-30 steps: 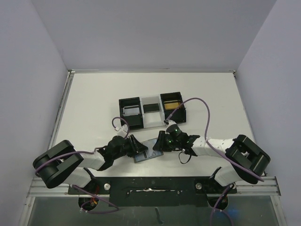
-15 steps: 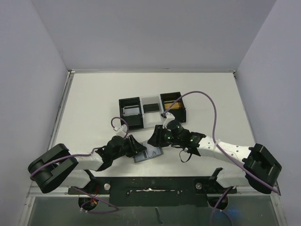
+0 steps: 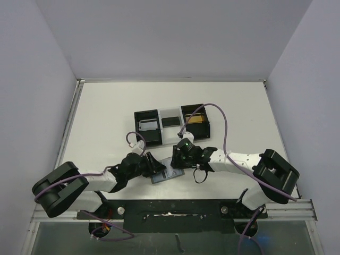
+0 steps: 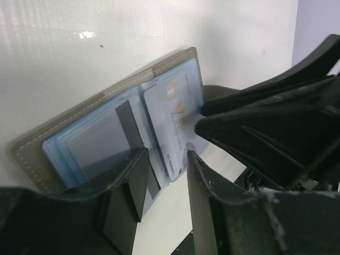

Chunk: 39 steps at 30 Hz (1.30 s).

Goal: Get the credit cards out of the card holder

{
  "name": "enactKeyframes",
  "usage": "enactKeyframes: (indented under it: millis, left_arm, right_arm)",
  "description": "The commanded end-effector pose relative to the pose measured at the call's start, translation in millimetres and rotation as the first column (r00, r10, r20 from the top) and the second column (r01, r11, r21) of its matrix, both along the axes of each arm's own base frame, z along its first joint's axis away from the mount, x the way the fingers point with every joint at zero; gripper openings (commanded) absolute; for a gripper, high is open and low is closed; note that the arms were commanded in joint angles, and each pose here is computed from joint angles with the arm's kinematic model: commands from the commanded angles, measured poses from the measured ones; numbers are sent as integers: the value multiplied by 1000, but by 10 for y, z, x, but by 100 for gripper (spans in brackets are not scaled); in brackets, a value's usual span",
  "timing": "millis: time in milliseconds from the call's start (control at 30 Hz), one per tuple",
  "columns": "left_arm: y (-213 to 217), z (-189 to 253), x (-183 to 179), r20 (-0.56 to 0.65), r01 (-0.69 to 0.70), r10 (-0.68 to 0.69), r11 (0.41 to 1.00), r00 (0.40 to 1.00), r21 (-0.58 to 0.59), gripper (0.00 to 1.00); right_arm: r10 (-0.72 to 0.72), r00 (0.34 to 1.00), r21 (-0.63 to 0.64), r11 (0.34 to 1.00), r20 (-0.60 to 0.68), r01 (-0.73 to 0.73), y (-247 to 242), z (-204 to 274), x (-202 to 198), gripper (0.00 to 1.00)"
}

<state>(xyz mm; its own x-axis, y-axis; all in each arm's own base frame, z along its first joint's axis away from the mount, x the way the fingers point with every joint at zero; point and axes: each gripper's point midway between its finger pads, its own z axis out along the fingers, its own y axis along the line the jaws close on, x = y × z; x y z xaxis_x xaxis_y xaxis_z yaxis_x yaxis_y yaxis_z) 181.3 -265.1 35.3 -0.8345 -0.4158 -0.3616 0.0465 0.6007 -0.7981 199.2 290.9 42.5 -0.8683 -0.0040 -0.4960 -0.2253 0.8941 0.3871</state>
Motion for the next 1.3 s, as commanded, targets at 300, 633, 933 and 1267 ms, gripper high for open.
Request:
enactKeyframes:
  millis: [300,633,933,1267]
  left_arm:
    - [-127,-101,39,-48,-11,9,999,999,-48,34]
    - [-27,-152,90,-109,-136,128,988,986,-72,35]
    - [-25,-83,49,-57,-80,76,995,995,-67,33]
    - [-215,108,18,-3,24,-25,991,1000,-133,5]
  right_arm:
    - [-35,996,70,997,-83,41,-169,-364,-190,28]
    - [-53,993,85,994,-105,62,-209,-462,-252,25]
    - [-25,993,156,987,-119,43,-100,-390,-321,16]
    - [-10,992,216,976,-123,37,-49,-321,-426,14]
